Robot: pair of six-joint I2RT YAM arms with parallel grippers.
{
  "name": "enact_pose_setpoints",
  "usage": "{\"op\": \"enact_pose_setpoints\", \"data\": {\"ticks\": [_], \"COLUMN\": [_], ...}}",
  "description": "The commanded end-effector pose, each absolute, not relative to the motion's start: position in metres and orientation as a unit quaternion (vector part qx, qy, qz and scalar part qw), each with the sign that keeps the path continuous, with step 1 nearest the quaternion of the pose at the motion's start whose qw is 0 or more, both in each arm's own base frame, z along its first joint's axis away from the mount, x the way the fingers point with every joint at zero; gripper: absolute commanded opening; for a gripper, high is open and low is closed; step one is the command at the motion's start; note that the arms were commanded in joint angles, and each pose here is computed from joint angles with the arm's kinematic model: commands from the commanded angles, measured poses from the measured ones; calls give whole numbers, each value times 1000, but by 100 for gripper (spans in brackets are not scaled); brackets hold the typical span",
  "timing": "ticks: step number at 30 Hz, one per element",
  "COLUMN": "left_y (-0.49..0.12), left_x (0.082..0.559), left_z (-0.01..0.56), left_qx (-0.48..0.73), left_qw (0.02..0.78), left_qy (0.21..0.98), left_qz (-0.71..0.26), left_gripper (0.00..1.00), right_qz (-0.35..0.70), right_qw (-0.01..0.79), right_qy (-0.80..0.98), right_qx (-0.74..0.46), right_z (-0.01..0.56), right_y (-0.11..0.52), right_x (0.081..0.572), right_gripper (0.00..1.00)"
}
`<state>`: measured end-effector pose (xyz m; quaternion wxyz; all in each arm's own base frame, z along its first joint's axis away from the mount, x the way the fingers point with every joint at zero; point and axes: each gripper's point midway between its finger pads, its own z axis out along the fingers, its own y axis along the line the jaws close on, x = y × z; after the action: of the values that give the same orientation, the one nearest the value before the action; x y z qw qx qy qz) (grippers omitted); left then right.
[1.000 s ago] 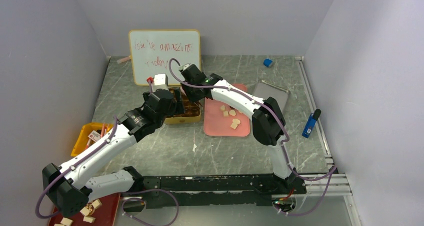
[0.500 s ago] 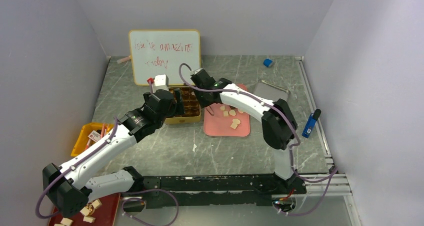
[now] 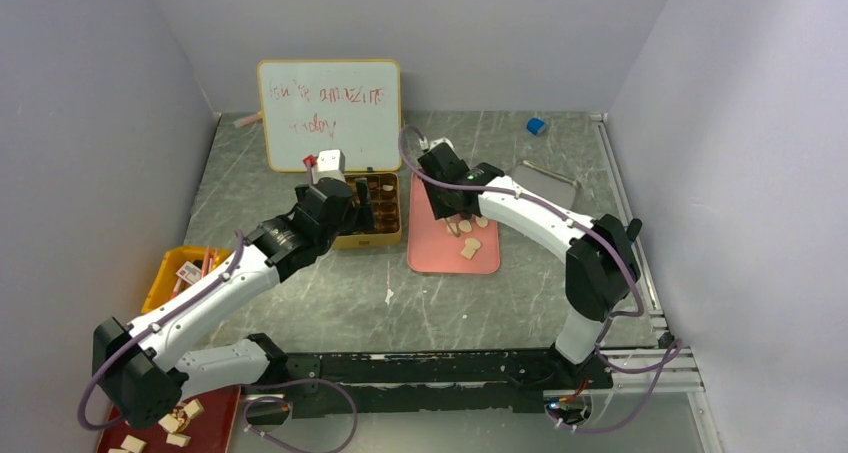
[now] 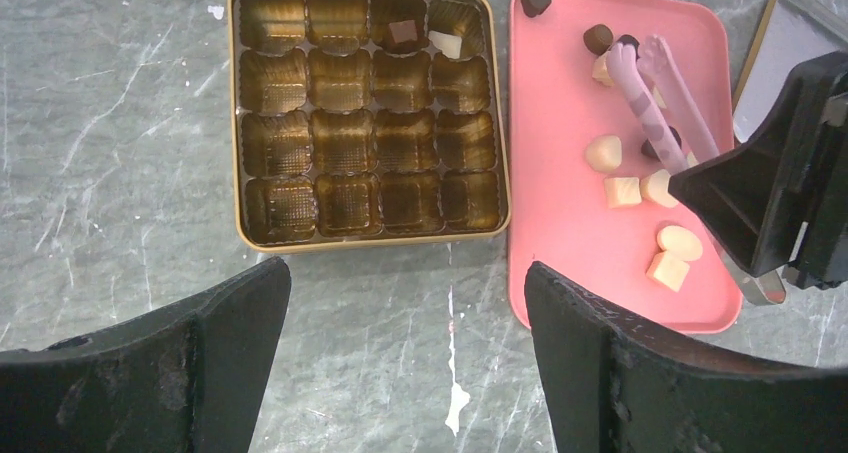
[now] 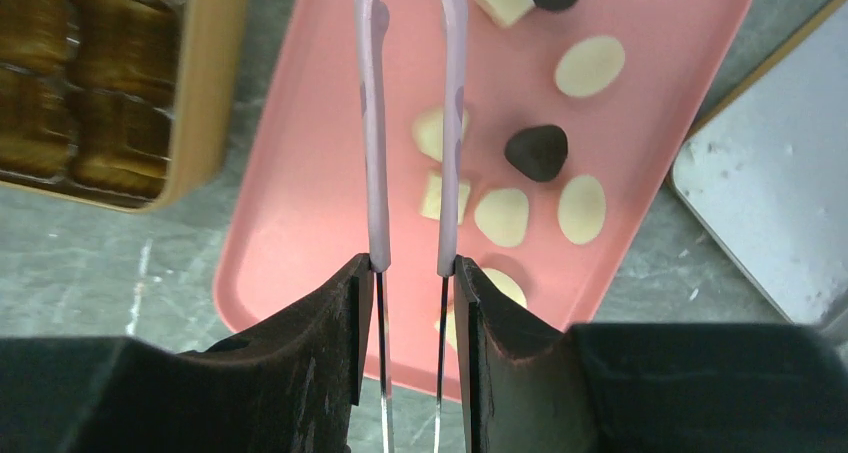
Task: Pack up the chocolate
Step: Pick up the fake chocolate from the plate.
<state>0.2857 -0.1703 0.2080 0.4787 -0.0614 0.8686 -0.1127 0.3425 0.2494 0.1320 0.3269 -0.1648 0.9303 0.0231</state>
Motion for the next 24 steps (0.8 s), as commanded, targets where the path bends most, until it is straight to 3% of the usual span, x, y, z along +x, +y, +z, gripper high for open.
{"op": "enact_pose_setpoints", "data": {"ticks": [1,24], "left_y": [-179,-183], "left_x": [290,297], "left_z": [213,208], "left_qx": [-52,-41], "left_qw": [486,486], "left_qy": [863,865], "left_qz": [-128,-117], "left_gripper": [91,92], "right_qz": [18,-4], "right_qw": [344,313], "right_qy": [929,940], "right_qx": [-137,-134], "right_z": [138,96], "right_y": [234,223], "right_x": [348,380], "right_gripper": [37,41]}}
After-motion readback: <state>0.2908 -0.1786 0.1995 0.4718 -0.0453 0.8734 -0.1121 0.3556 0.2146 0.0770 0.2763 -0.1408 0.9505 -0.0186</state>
